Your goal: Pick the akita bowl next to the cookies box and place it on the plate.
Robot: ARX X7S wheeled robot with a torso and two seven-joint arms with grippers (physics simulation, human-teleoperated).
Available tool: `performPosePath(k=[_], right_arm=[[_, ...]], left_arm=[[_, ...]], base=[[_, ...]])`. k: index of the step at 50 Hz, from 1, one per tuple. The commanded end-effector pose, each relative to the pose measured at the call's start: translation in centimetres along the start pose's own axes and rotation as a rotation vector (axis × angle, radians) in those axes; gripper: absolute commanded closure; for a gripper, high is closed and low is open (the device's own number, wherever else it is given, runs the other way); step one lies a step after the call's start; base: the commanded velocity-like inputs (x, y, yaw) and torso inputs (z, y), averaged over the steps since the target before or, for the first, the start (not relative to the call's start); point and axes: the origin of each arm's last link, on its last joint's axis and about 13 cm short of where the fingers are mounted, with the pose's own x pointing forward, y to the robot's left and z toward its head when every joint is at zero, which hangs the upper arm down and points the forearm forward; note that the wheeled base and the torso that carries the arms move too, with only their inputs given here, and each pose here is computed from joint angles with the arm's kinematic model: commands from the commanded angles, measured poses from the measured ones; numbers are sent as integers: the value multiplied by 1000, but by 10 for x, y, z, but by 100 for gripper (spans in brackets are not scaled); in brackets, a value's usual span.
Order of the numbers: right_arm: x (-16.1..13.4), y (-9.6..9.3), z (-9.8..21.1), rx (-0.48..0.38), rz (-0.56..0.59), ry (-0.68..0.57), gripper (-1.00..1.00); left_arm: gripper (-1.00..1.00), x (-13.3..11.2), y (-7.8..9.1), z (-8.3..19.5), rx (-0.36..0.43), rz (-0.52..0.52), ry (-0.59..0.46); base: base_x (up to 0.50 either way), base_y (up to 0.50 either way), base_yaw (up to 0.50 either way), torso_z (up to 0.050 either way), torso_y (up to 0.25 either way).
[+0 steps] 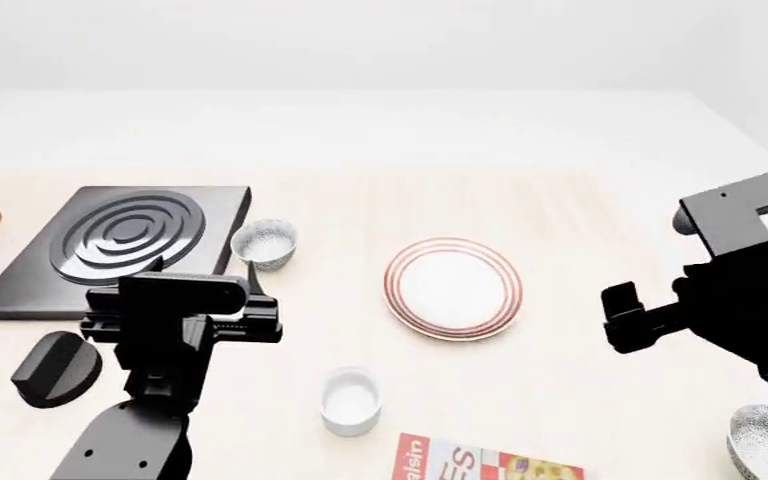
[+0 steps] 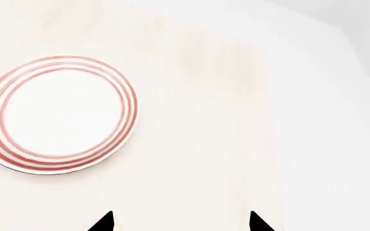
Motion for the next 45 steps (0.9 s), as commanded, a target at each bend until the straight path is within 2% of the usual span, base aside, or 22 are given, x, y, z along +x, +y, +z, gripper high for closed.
performPosePath(k=[1,25,45], right_arm=[[-6,-48,-19,7,-31,159,-100],[-10,-59,-25,51,-97,261,-100],[-27,-58,-57,-32,-97,377,-100]], left_arm=[[-100,1,1,0,6,8,-1],[-100,1,1,-2,6,10,3],[-100,2,2,-3,8,14,4]], base=[[0,0,0,0,0],[0,0,0,0,0],[0,0,0,0,0]])
